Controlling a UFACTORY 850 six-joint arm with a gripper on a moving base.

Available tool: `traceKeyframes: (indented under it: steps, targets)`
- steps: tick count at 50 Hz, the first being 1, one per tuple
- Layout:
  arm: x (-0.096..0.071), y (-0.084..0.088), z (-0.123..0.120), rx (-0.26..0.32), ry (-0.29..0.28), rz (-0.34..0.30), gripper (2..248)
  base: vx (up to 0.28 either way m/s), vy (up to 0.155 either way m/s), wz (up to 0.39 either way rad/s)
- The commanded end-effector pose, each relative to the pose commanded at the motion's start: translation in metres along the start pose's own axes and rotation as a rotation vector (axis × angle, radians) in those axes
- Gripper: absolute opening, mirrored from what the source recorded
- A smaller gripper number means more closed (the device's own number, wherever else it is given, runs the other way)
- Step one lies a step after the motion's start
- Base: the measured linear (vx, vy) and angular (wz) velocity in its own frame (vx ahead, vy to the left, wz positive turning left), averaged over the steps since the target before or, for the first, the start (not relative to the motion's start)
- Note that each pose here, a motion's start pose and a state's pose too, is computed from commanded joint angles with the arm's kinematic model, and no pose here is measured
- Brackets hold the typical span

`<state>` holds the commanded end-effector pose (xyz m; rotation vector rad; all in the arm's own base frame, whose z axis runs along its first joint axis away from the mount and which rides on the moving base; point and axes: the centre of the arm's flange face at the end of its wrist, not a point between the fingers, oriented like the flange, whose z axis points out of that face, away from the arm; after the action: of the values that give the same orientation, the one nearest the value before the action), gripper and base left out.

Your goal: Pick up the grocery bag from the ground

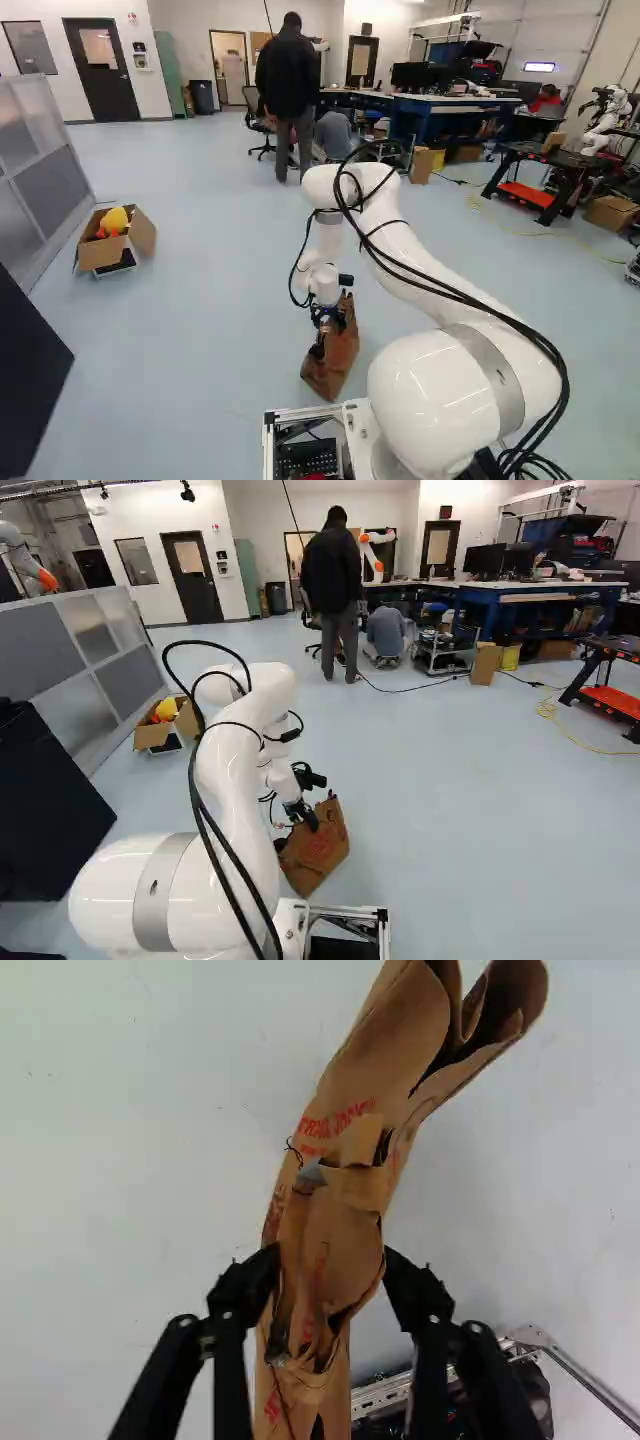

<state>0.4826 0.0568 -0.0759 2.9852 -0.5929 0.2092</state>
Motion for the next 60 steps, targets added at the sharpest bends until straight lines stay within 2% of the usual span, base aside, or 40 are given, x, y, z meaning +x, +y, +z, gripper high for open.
traceKeyframes:
  steps: [5,6,10,11,15,16,20,21,28,60]
  targets:
    - [0.000,0.000,0.000,0.000,0.000,0.000,147,0.000,0.000,0.000]
    - [0.000,0.000,0.000,0.000,0.000,0.000,108,0.000,0.000,0.000]
    - [0.000,0.000,0.000,0.000,0.000,0.000,108,0.000,0.000,0.000]
    - [0.000,0.000,0.000,0.000,0.000,0.000,70,0.000,0.000,0.000]
    - [0.000,0.000,0.000,0.000,0.000,0.000,70,0.000,0.000,0.000]
    - [0.000,0.000,0.000,0.000,0.000,0.000,32,0.000,0.000,0.000]
    - [0.000,0.000,0.000,0.000,0.000,0.000,32,0.000,0.000,0.000]
    - [0.000,0.000,0.000,0.000,0.000,0.000,22,0.000,0.000,0.000]
    - [0.001,0.001,-0.008,0.001,0.002,0.000,22,0.000,0.000,0.000]
    - [0.007,0.011,-0.095,0.023,0.039,0.006,22,0.000,0.000,0.000]
